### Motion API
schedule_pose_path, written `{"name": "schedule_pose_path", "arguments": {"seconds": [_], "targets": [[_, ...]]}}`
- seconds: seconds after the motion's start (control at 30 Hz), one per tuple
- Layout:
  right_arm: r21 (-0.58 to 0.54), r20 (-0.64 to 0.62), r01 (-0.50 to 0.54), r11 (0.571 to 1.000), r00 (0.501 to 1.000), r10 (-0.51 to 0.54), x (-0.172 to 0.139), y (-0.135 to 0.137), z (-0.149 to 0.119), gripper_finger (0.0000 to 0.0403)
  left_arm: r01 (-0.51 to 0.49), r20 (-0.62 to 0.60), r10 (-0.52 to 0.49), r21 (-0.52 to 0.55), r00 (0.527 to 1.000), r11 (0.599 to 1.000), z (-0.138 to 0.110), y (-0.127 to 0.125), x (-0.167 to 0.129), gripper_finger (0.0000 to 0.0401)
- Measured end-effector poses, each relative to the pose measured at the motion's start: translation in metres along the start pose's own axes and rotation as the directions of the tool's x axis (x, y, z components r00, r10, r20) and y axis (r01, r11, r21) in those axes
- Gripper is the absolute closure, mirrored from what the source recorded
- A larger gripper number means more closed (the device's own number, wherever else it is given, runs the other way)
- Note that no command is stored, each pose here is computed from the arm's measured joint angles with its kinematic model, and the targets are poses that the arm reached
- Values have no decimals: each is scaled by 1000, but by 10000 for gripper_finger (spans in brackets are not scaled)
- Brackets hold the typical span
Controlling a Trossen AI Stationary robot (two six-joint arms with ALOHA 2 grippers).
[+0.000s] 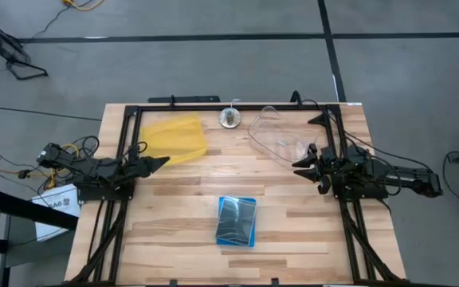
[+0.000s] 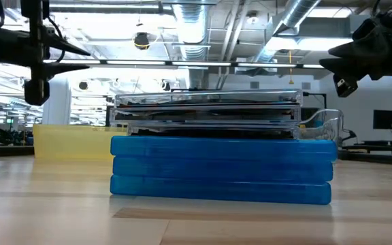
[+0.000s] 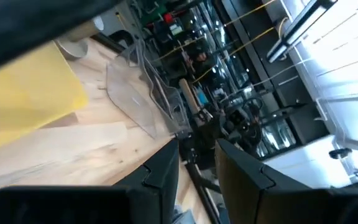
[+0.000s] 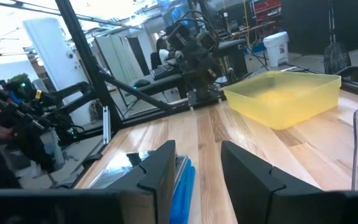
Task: Pick & place jewel cases by type
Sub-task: Put the black CD case into the transparent bin
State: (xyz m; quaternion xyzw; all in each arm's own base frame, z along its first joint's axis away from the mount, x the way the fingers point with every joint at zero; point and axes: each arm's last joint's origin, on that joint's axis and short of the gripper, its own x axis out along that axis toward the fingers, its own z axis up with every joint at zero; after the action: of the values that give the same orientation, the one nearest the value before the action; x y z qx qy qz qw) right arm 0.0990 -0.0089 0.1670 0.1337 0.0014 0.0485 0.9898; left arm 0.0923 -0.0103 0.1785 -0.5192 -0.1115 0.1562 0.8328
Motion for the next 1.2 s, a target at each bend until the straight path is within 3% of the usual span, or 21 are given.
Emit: {"name": "schedule_pose_path", "arguments": {"seconds": [0.13,0.27,0.43,0.5,0.6,0.77,1.03,1.2], "targets": [[0,0,0,1000,1000,0,0,0,0,281,138,18,-137,-29,990,990,5,-15,0,304],[0,0,0,1000,1000,0,0,0,0,281,241,76,-244,43,967,970,15,-38,2,304],[14,21,-6,1000,1000,6,0,1,2,281,97,119,-125,220,985,971,22,-71,16,304],[128,43,-18,992,999,13,0,1,4,281,50,131,-90,281,987,958,23,-85,24,304],[324,102,-58,944,994,26,-1,3,10,281,18,118,-64,356,991,934,20,-104,38,304],[463,151,-83,882,988,13,-2,4,17,281,-19,89,-21,421,996,907,7,-124,62,304],[244,207,-102,964,977,51,-6,17,47,281,-101,1,116,497,993,862,-14,-133,91,304],[158,85,-11,987,996,-3,4,21,67,281,-158,-94,216,418,972,894,-14,-131,104,304]]}}
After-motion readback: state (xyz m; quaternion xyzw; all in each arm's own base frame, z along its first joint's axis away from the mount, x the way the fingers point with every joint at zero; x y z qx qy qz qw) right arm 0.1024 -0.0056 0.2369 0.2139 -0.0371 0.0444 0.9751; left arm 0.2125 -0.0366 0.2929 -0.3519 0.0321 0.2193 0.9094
